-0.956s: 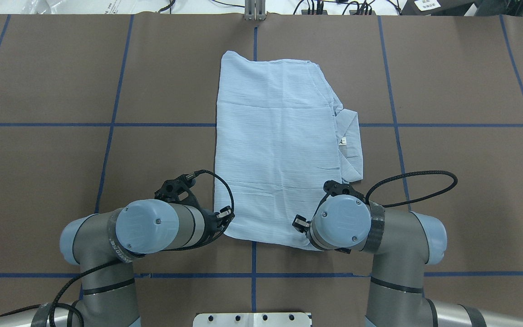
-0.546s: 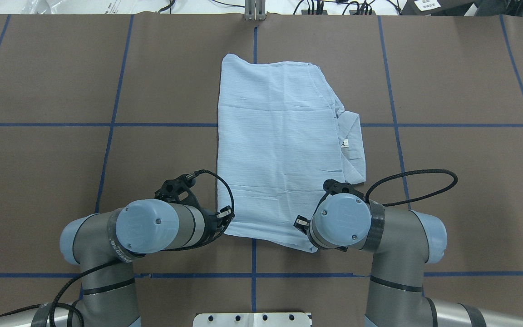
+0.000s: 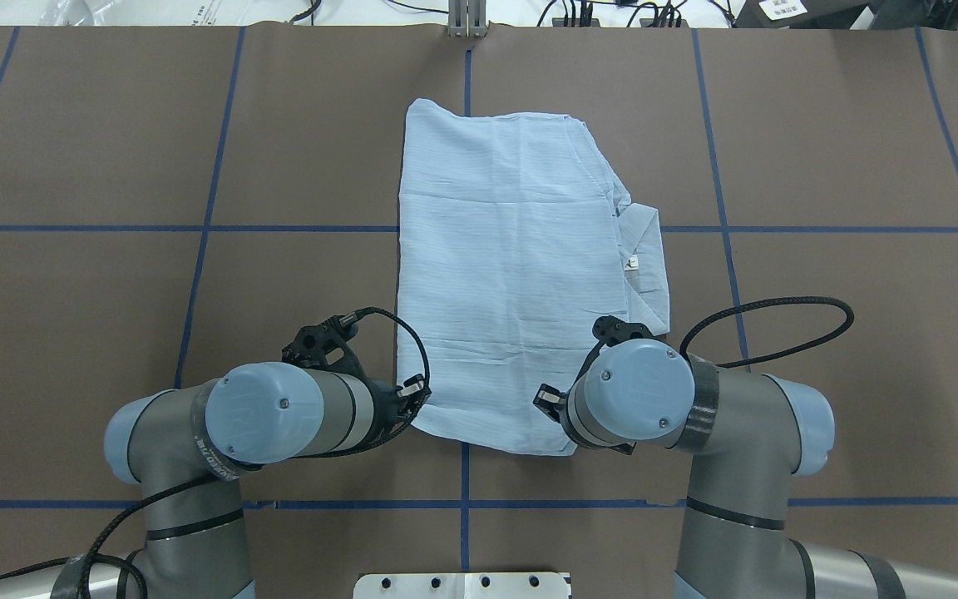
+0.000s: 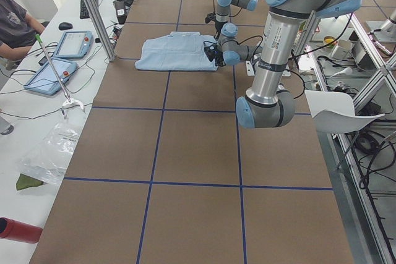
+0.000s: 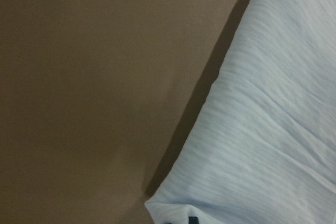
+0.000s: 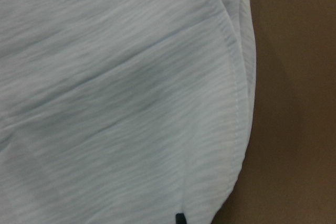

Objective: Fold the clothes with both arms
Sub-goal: 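Lift the near edge with both grippers and fold it toward the far edge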

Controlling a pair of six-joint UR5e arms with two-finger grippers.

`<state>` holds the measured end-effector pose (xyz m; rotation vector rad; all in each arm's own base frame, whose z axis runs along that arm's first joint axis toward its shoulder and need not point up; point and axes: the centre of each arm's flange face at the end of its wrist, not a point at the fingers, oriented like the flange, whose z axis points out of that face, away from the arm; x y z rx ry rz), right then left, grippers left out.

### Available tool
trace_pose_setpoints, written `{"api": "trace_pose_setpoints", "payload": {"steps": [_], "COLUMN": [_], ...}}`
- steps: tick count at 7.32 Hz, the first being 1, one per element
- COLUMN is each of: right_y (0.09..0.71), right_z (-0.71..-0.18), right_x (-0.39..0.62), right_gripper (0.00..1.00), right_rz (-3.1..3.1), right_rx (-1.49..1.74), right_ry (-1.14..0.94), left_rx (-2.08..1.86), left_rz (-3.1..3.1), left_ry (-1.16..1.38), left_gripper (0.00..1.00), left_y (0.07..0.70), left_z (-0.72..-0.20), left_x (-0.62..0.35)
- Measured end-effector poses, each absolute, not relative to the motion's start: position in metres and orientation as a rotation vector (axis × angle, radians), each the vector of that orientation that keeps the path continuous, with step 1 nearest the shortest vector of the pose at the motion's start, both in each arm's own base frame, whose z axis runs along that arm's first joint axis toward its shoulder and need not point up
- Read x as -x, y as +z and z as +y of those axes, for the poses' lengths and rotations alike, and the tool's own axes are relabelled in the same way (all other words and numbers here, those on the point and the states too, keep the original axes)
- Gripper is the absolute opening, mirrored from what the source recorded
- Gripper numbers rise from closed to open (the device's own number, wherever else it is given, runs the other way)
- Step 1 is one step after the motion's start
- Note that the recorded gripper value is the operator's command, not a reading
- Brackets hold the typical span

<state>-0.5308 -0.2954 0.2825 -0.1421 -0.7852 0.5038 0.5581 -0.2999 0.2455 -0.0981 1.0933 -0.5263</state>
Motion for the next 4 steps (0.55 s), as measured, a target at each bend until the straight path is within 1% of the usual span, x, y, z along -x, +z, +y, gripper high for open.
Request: {"api": "trace_pose_setpoints", "payload": {"steps": [4], "right_y": [0.263], "right_z": [-0.285], "right_x": [0.508], "right_gripper": [0.0], "right_rz": [-0.841], "right_rx": [0.176], "right_ry": [0.48], "left_rx": [0.104], "left_rz": [1.079], "left_ry": [-0.501], "left_gripper": [0.0], "left_y": [0.209], "left_z": [-0.278], "left_x": [-0.515]}}
